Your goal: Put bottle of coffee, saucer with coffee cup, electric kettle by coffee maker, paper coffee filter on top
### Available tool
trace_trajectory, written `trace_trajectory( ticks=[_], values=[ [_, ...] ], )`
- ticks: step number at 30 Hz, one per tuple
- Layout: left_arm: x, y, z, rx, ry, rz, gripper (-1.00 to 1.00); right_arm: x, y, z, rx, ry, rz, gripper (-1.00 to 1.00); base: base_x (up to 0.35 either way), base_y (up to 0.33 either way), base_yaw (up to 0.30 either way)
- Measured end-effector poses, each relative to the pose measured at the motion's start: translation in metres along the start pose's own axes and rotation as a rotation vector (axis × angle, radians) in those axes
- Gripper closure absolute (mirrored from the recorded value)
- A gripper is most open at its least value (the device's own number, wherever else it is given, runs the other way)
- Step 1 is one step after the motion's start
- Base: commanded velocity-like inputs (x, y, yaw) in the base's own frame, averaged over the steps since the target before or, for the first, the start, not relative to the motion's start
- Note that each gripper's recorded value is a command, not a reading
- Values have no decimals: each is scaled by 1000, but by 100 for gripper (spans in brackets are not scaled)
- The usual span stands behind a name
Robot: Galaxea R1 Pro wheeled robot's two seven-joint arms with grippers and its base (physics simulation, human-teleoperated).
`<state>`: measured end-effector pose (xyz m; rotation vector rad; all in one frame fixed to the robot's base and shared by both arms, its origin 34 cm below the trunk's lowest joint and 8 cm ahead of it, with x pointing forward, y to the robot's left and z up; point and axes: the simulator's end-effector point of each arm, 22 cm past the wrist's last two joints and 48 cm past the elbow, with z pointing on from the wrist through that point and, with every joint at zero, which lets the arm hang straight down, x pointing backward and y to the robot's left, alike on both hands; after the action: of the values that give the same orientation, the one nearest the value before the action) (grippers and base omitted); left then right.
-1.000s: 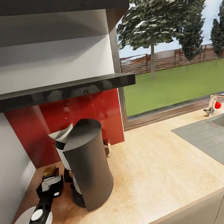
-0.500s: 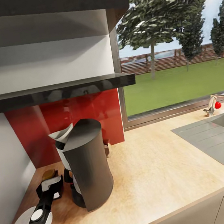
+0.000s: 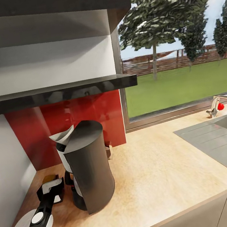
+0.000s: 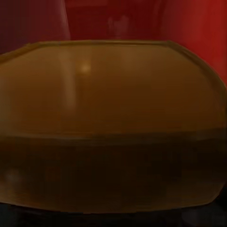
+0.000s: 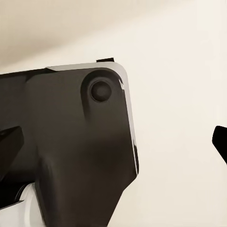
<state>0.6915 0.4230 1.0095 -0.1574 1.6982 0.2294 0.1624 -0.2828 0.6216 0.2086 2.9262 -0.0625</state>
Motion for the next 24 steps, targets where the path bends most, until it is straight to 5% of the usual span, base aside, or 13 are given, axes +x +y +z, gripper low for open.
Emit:
trace_trajectory(
  ticks=[9, 24],
  values=[
    [0, 0, 0, 0, 0, 0, -100, 0, 0, 0, 0, 0, 0, -100, -122, 0, 0],
    [0, 0, 0, 1, 1, 3, -100, 0, 0, 0, 0, 1, 0, -100, -324, -3, 0]
  ],
)
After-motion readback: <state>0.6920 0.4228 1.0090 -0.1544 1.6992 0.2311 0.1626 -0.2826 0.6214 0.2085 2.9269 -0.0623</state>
